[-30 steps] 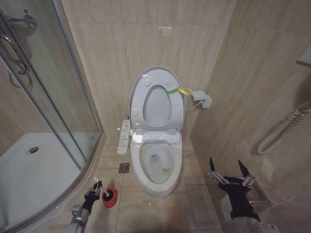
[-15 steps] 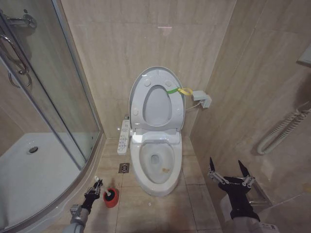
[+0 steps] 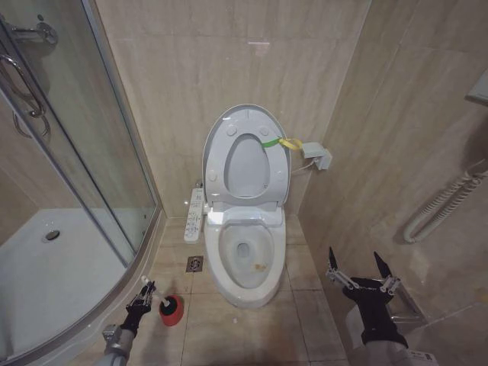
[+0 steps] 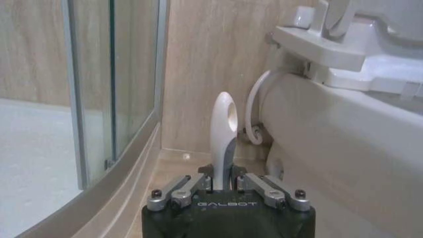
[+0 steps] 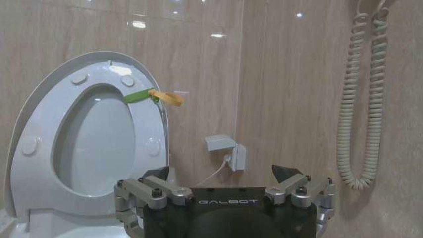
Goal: Open the toilet lid, clean the toilet bowl with a toilet brush, close the toilet lid, and flush.
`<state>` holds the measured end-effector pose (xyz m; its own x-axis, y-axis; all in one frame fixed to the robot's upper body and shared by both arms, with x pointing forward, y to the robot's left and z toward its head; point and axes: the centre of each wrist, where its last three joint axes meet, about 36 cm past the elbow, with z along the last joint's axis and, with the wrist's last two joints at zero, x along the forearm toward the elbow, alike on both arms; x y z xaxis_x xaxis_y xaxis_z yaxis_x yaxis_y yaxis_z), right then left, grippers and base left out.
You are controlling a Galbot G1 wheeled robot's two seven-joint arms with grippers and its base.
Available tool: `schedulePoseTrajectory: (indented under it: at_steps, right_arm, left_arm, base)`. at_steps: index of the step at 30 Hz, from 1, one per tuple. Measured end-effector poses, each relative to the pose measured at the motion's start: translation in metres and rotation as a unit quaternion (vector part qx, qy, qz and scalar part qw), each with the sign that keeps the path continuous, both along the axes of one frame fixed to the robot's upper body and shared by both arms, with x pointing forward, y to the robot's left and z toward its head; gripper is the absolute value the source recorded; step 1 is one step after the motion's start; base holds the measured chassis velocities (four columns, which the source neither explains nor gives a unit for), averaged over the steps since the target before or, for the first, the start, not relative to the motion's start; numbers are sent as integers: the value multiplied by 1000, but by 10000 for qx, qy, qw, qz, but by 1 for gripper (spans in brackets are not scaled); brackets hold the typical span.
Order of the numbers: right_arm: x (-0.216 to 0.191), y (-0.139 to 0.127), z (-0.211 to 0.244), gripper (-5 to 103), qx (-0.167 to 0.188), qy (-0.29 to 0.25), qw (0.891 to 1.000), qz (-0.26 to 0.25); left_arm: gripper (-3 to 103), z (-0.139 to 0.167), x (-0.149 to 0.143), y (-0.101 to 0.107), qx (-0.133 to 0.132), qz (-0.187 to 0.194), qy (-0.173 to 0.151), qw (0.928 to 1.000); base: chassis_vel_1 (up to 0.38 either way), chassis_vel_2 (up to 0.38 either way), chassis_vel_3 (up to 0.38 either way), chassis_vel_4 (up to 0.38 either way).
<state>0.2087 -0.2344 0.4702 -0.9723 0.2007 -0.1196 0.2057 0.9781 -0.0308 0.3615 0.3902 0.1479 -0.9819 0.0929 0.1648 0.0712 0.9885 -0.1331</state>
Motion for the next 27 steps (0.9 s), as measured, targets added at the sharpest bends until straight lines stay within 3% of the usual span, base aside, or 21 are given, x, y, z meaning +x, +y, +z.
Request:
schedulePoseTrajectory:
  at_steps: [5, 13, 21, 27]
  right_arm:
    - [0, 0, 0, 100, 0, 0, 10000, 0]
    - [0, 0, 0, 100, 0, 0, 10000, 0]
    - [0, 0, 0, 100, 0, 0, 10000, 0]
    - [0, 0, 0, 100, 0, 0, 10000, 0]
  left_arm:
    - [16, 11, -7, -9, -220, -183, 139, 9995]
    - [16, 15, -7, -12, -220, -201, 27, 9996]
    - [16, 13, -12, -6, 61, -109, -33, 9999]
    - [16, 18, -19, 8, 369, -308, 100, 9988]
  base:
    - [0, 0, 0, 0]
    - [0, 0, 0, 0]
    - [0, 0, 0, 0]
    - [0, 0, 0, 0]
